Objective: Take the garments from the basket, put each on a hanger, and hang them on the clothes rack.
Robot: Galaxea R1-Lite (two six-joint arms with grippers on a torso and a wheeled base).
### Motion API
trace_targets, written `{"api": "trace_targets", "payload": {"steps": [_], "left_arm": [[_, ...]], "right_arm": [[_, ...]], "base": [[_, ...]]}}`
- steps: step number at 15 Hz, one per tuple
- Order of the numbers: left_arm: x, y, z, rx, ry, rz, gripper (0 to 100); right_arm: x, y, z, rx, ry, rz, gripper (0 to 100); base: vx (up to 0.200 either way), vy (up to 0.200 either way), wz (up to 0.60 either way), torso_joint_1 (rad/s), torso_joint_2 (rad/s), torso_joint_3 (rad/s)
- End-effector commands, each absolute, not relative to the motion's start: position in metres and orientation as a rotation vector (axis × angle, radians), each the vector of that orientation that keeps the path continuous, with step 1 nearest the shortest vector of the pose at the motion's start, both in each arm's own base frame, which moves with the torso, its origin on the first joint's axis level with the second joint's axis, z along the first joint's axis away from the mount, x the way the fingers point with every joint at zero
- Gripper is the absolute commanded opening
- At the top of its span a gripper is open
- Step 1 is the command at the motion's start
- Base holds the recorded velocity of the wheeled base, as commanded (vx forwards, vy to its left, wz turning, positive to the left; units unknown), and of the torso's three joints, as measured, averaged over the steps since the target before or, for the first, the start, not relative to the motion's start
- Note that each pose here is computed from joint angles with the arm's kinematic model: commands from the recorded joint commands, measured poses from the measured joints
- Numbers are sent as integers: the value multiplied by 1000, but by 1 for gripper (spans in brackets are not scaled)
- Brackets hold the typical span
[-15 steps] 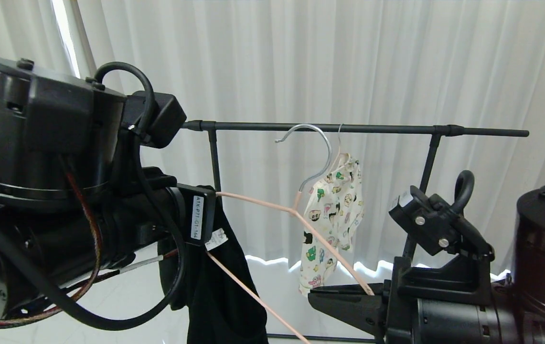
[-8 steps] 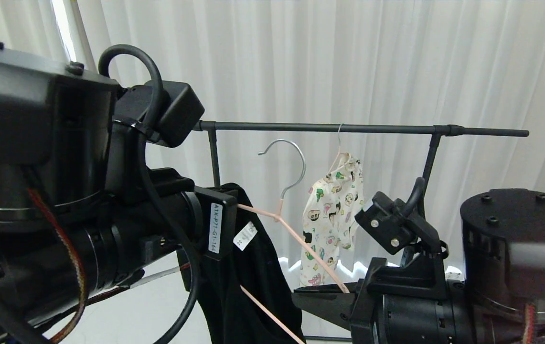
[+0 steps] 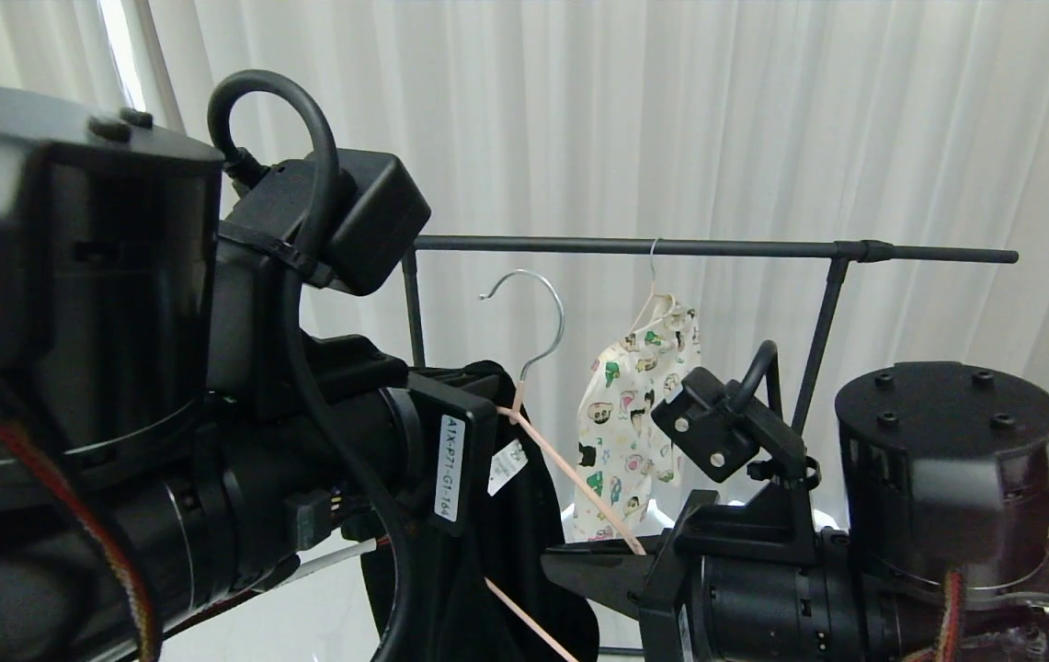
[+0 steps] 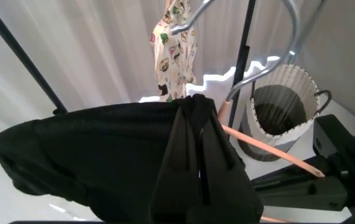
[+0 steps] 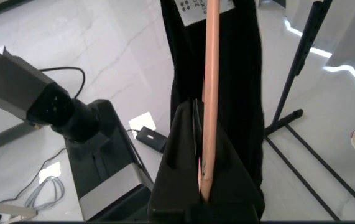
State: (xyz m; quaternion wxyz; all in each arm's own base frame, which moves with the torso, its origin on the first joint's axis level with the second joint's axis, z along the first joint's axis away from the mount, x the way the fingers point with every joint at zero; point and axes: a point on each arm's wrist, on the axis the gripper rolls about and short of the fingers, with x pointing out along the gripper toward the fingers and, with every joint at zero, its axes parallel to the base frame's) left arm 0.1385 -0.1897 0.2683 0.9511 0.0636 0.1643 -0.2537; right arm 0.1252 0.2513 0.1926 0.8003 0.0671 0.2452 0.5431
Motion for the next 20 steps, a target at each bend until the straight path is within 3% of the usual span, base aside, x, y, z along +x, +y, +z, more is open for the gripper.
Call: {"api": "trace_targets", "payload": {"steps": [1,4,5,14,20], "left_arm": [[137,-189,267,132,337,-518,0],[134,-184,264,137,340,-518,0],[132,-181,264,136,339,-518,100],[128,-172,267,129,319,-511,100],[101,-124,228,207,353,-543,100]], "right_arm": [[126,252,191,140,529,1161,0],[133,248,191,139,509,1090,0],[134,246,192,140,502,1075,0],[132,236,181,126,352,993,0],[136,199,160,-27,221,944,0]], "base": [[0,0,0,0,0,0],[0,0,0,0,0,0],[0,0,0,0,0,0],[0,0,0,0,0,0],[0,0,0,0,0,0]]}}
